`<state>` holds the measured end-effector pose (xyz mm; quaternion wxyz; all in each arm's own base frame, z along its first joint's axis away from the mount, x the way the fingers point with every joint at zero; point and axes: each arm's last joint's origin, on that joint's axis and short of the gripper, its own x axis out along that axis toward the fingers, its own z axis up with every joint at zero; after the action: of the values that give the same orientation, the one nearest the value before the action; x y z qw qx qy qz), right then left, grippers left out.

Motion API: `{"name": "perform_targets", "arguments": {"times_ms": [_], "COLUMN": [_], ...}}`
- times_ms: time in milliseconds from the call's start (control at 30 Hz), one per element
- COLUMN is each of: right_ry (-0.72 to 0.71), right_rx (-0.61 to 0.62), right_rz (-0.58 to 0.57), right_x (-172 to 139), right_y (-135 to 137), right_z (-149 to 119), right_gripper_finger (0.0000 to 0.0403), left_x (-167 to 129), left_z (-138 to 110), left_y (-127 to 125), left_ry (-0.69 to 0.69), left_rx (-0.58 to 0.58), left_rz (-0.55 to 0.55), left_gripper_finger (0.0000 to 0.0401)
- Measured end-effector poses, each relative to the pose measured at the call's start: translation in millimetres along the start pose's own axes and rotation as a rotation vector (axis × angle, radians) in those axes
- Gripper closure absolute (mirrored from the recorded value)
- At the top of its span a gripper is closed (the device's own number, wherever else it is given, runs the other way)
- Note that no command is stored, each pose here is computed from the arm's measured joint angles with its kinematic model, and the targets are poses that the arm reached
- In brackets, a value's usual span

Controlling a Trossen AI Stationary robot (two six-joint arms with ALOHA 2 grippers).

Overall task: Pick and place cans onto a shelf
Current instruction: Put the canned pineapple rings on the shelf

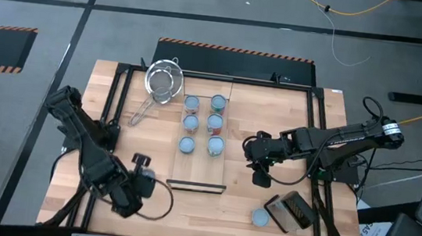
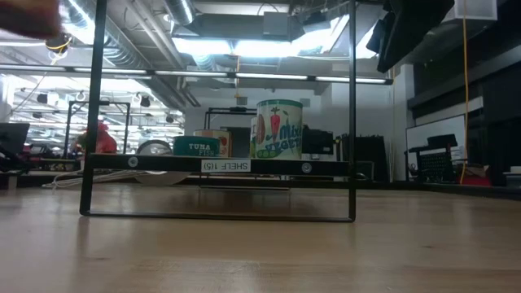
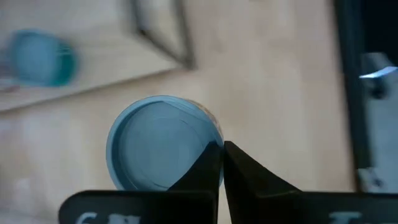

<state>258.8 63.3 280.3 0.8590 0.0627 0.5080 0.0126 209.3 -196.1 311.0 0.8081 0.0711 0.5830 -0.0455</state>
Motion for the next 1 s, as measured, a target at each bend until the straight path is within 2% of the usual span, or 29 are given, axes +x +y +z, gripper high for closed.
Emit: {"name": "perform_targets", "arguments": {"times_ms": [300, 467, 733, 867, 1000], "right_ry": [0.0, 0.0, -0.001, -0.006, -0.014], "right_rx": [-0.002, -0.002, -0.002, -0.013, -0.041], "right_rz": [0.0, 0.0, 0.0, 0.001, 0.004], "right_x": [0.0, 0.0, 0.0, 0.1, 0.3], "right_y": [0.0, 0.0, 0.0, 0.2, 0.5], "right_z": [0.0, 0.0, 0.1, 0.6, 1.4], "right_gripper_finger": [0.0297, 0.0297, 0.0297, 0.0297, 0.0297], "left_x": [-19.8, -17.2, -2.6, 9.6, 24.9], "left_z": [11.0, 21.3, 44.3, 53.6, 62.5], "left_y": [60.9, 101.7, 150.5, 157.7, 154.3], "left_ry": [-0.058, -0.048, -0.094, -0.094, -0.077], "left_rx": [-0.07, -0.123, -0.167, -0.157, -0.145], "left_rz": [0.113, 0.157, 0.063, 0.015, -0.043], "left_gripper_finger": [0.0399, 0.0398, 0.0398, 0.0398, 0.0398]}}
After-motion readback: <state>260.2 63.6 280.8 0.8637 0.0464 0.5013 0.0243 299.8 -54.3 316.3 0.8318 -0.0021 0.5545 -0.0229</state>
